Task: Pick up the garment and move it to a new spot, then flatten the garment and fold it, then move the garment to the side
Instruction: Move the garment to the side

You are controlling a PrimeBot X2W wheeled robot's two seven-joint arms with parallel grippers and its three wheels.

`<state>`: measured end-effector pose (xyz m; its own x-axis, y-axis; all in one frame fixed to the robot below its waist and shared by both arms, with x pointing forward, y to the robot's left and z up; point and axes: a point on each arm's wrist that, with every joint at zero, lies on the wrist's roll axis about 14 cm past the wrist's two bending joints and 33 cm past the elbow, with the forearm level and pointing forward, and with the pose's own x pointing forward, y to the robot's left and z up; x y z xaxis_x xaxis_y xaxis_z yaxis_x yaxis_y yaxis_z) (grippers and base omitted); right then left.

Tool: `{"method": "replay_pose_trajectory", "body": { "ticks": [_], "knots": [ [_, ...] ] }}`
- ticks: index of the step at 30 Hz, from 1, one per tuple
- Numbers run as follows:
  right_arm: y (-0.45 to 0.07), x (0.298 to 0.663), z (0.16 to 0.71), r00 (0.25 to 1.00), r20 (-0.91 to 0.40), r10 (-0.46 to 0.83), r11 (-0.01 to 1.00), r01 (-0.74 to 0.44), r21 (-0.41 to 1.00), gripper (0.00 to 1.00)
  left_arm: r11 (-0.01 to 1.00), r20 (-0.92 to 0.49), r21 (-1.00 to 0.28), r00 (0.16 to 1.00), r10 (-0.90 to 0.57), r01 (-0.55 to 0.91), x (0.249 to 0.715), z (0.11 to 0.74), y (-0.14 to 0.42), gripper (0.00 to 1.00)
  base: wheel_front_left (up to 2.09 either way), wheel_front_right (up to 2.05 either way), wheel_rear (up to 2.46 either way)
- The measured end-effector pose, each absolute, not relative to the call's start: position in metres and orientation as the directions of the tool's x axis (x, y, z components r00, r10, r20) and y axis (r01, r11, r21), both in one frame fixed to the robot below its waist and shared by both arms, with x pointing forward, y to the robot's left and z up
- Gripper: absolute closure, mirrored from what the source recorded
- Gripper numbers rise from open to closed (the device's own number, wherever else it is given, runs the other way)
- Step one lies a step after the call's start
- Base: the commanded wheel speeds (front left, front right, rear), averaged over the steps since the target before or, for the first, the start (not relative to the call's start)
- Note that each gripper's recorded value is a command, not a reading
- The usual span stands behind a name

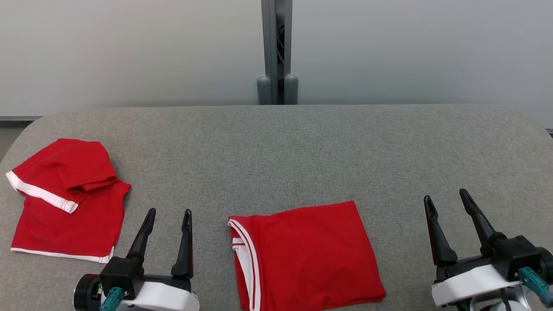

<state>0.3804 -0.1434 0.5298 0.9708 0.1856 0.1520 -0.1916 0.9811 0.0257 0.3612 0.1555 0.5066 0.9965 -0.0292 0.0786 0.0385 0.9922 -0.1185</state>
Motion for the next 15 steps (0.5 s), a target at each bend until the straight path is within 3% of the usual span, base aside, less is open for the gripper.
{"method": "replay_pose_trajectory", "body": {
  "ticks": [6,15],
  "knots": [
    [-0.133,0.381,0.518,0.969,0.116,0.22,0.974,-0.225,0.031,0.0,0.992,0.072,-0.118,0.997,-0.028,0.036,0.359,0.504,0.157,0.0,0.0,0.0,0.0],
    [-0.099,0.384,0.451,0.928,-0.105,0.358,0.923,-0.334,0.189,0.0,0.993,0.023,-0.112,0.999,-0.031,0.033,0.358,0.489,0.16,0.0,0.0,0.0,0.0]
  ]
}}
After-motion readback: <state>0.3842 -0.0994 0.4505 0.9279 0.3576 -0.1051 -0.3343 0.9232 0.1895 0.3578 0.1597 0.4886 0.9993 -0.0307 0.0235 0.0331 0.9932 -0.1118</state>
